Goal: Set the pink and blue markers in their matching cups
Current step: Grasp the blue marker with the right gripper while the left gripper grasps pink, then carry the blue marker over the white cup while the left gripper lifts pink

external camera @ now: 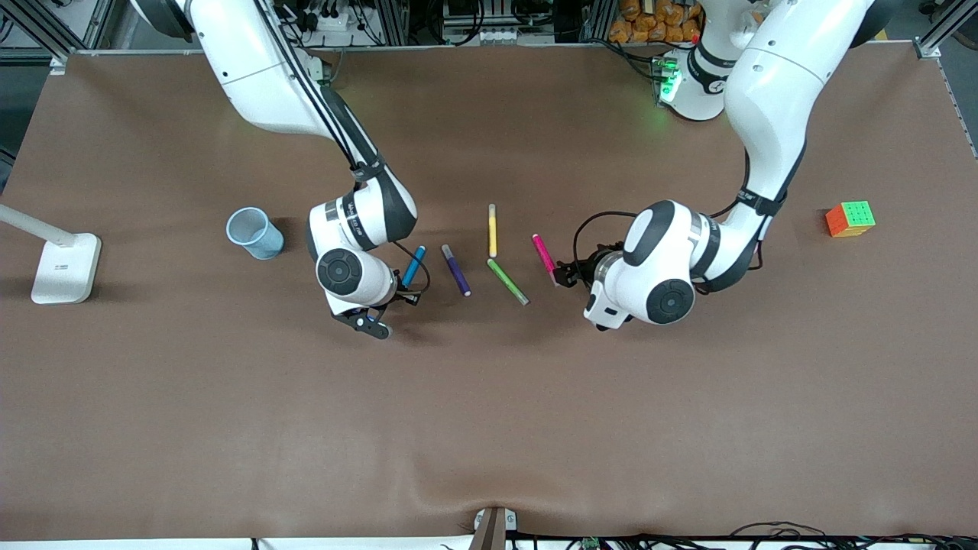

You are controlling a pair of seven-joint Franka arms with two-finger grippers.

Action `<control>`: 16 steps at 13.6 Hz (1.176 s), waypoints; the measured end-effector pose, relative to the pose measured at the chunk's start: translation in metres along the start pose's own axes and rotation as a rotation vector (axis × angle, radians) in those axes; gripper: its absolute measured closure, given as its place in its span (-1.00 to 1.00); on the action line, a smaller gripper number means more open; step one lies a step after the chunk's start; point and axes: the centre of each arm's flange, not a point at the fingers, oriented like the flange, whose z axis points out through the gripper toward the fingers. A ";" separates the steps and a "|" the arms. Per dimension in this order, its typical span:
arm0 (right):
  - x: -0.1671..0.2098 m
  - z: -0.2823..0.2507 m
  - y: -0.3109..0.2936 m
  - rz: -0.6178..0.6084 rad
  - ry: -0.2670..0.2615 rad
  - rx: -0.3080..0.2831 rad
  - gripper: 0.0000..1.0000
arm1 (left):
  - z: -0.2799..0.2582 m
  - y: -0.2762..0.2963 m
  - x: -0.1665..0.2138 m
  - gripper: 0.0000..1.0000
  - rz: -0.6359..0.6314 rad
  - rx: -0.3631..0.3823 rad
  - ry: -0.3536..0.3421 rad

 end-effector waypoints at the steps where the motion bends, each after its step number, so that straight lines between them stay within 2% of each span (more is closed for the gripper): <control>1: 0.000 0.000 0.000 -0.001 0.000 0.000 0.67 | 0.005 0.002 0.000 -1.00 -0.004 0.002 -0.001; 5: 0.006 -0.008 0.008 -0.008 -0.023 -0.022 0.67 | 0.017 0.009 0.009 -1.00 -0.062 -0.034 0.016; 7: 0.021 -0.041 0.021 -0.077 -0.040 -0.014 0.67 | 0.029 0.018 0.007 -0.99 -0.082 -0.041 0.024; 9: 0.036 -0.088 0.047 -0.176 -0.055 0.014 0.67 | 0.046 0.027 0.004 -0.80 -0.094 -0.039 0.026; 10: 0.044 -0.110 0.062 -0.236 -0.057 0.030 0.67 | 0.052 0.029 0.005 -0.79 -0.099 -0.038 0.024; 11: 0.054 -0.129 0.080 -0.314 -0.056 0.046 0.67 | 0.056 0.030 0.007 -0.64 -0.102 -0.040 0.024; 12: 0.065 -0.145 0.100 -0.398 -0.054 0.063 0.67 | 0.058 0.029 0.009 -0.63 -0.105 -0.043 0.025; 13: 0.076 -0.158 0.121 -0.470 -0.054 0.078 0.67 | 0.059 0.028 0.012 -0.51 -0.109 -0.045 0.025; 16: 0.094 -0.186 0.171 -0.652 -0.070 0.113 0.67 | 0.063 0.027 0.020 -0.44 -0.130 -0.061 0.003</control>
